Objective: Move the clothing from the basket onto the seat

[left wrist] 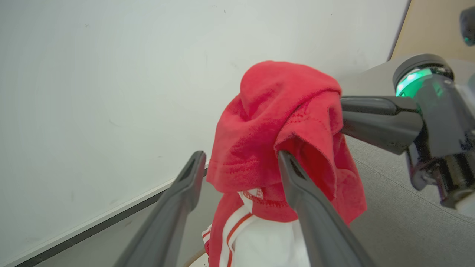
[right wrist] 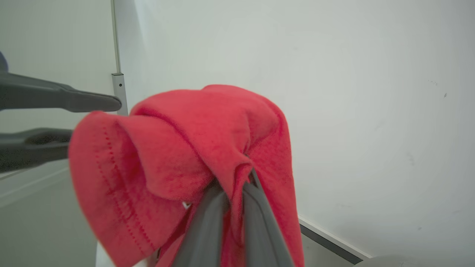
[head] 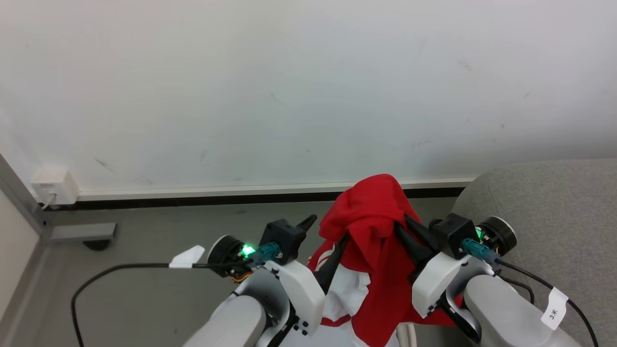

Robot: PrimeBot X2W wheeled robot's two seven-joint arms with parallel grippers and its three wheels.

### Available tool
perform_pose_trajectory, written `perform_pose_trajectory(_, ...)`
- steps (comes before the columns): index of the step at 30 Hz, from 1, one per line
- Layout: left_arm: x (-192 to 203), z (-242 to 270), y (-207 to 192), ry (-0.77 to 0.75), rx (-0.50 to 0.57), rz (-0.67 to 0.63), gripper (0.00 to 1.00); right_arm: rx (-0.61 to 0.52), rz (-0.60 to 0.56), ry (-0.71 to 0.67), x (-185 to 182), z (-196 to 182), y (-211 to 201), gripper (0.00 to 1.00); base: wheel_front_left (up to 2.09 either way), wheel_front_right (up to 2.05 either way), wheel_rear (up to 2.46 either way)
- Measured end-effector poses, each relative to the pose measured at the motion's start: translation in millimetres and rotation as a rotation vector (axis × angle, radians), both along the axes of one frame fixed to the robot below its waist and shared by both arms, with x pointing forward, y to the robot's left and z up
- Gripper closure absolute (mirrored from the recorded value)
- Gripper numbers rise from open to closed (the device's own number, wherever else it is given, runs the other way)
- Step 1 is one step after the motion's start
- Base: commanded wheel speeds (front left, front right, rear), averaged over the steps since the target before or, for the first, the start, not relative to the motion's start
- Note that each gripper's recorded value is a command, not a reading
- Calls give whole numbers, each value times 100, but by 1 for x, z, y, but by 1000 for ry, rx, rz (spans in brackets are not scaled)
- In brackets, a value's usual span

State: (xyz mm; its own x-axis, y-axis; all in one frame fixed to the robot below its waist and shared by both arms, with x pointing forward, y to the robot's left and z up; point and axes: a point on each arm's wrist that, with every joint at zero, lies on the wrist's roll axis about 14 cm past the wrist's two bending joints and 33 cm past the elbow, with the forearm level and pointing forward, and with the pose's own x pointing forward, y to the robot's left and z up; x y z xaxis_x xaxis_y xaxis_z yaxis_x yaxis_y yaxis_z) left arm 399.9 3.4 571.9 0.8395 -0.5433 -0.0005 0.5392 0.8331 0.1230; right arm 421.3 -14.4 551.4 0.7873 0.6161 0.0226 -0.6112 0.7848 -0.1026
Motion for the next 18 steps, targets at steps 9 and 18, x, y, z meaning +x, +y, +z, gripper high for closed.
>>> perform_pose_trajectory(9,0,-3,4,0,8,12,0,1,-21,-17,4,5,-6,100,0,0,0)
perform_pose_trajectory(18,1,-6,1,10,9,5,0,6,-50,-25,8,7,-16,100,0,0,0)
